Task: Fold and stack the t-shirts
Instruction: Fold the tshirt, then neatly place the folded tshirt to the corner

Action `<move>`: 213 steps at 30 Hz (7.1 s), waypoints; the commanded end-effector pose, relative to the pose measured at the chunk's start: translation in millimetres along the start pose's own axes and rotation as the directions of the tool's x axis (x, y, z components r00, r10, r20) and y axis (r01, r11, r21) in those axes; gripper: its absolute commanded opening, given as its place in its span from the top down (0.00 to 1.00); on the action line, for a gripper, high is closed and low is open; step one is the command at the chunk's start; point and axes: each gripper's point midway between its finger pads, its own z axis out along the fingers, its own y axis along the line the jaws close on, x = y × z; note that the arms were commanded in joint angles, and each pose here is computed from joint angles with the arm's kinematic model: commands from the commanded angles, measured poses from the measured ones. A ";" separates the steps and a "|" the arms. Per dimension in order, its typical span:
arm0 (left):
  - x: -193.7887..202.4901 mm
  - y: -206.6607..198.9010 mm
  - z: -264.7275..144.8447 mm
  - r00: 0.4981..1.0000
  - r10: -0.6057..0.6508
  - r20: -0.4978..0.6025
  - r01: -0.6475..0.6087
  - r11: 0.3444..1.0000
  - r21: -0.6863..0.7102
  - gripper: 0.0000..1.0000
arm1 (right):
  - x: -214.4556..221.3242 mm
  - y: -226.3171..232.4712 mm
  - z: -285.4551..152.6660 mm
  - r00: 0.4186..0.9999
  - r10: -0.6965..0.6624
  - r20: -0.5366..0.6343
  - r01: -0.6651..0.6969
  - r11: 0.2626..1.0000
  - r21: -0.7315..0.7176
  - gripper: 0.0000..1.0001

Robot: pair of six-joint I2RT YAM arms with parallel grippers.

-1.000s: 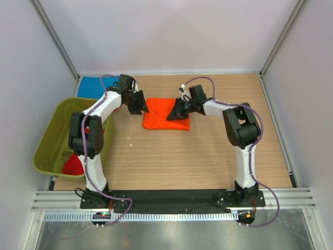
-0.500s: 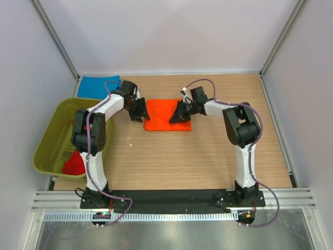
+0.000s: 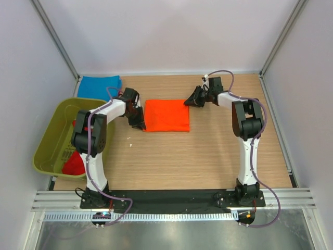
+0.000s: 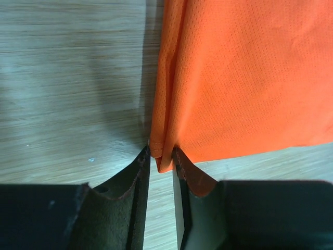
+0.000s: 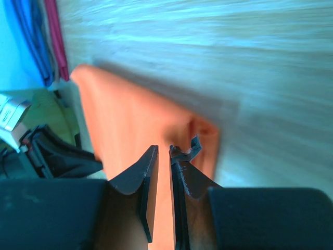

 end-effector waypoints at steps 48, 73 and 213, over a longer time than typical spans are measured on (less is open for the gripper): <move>-107.3 -29.1 35.1 0.996 -0.058 0.070 0.040 0.971 0.236 0.52 | 16.8 80.3 -131.4 0.961 -0.136 0.240 0.143 0.990 -0.011 0.65; -109.1 -71.7 -27.4 0.979 0.073 0.191 -0.038 0.983 -0.181 1.00 | 24.6 83.3 -145.5 0.956 -0.158 0.248 0.161 0.987 0.009 0.65; -74.9 84.7 -214.3 0.944 0.092 0.318 0.080 0.870 -0.487 0.45 | 35.8 91.3 -194.8 0.939 -0.192 0.286 0.176 0.981 0.084 0.16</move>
